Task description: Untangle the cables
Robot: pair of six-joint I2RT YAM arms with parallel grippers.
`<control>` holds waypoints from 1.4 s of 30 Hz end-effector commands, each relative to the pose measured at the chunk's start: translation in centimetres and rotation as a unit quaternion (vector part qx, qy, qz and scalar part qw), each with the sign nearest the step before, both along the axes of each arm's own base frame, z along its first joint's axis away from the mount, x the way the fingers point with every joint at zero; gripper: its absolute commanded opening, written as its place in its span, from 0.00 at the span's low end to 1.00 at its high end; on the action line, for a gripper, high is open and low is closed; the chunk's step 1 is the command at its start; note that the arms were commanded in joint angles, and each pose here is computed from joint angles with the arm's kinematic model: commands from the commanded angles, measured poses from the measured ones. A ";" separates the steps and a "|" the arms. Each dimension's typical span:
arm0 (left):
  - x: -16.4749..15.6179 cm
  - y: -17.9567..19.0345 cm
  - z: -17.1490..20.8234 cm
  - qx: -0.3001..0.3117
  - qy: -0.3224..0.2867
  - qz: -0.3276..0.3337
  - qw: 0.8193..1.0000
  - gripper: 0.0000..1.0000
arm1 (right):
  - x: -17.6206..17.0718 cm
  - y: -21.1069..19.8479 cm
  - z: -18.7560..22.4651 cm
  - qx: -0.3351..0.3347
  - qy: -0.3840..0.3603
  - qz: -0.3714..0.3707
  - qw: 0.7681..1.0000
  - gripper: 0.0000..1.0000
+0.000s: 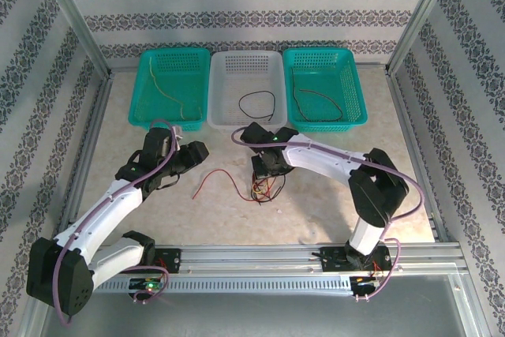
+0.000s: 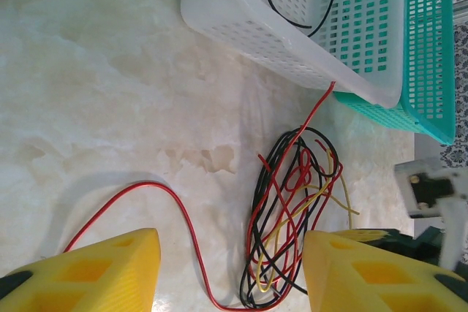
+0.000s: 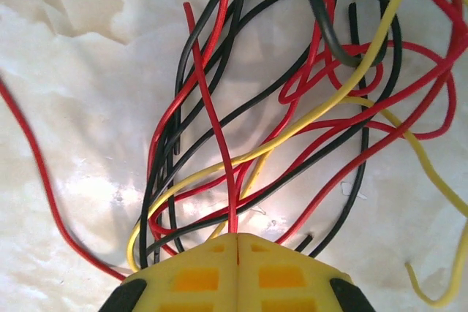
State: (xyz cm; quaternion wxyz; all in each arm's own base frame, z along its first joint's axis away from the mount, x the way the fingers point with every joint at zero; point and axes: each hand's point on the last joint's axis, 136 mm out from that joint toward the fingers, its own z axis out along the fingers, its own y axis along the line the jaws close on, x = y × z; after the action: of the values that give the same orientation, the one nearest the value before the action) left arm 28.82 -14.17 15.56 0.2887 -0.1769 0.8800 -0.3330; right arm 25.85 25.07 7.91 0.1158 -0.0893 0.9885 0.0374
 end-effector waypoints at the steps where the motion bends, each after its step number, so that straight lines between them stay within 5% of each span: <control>1: -0.2 -0.4 0.2 0.002 -0.010 -0.017 1.000 0.54 | -0.3 -0.4 0.4 -0.010 -0.011 0.005 1.000 0.00; 6: -0.3 -0.5 0.2 0.000 -0.010 -0.019 1.000 0.54 | 0.0 -0.2 -1.5 -0.003 0.016 -0.004 1.000 0.31; 9: -0.5 -0.5 0.1 0.000 -0.009 -0.021 1.000 0.54 | 0.2 0.3 -2.7 -0.006 0.030 -0.002 1.000 0.37; 12: -0.7 -0.6 -0.3 0.001 -0.002 -0.025 1.000 0.55 | 0.7 0.5 -3.7 -0.012 0.037 -0.001 0.999 0.34; 22: -0.3 -0.9 -0.2 -0.002 -0.003 -0.030 1.000 0.55 | 1.4 0.4 -3.3 -0.020 0.035 0.001 0.999 0.01; 25: 0.0 -1.4 0.2 -0.010 -0.010 -0.042 0.999 0.57 | 1.3 -0.1 -2.1 -0.024 0.020 0.006 0.999 0.00; 35: 1.2 -5.8 5.6 -0.061 -0.121 -0.125 0.983 0.67 | 1.5 0.3 10.1 0.050 -0.125 0.043 0.990 0.00; 42: -0.1 -11.9 12.7 -0.041 -0.264 -0.266 0.926 0.76 | 2.0 0.0 20.5 0.133 -0.242 0.051 0.960 0.00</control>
State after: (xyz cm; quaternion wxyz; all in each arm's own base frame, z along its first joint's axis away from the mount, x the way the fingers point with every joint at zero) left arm 29.30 -23.19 22.40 0.3296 0.0270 0.8319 -0.4457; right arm 27.58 25.72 24.40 0.3097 -0.1213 0.9322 0.1431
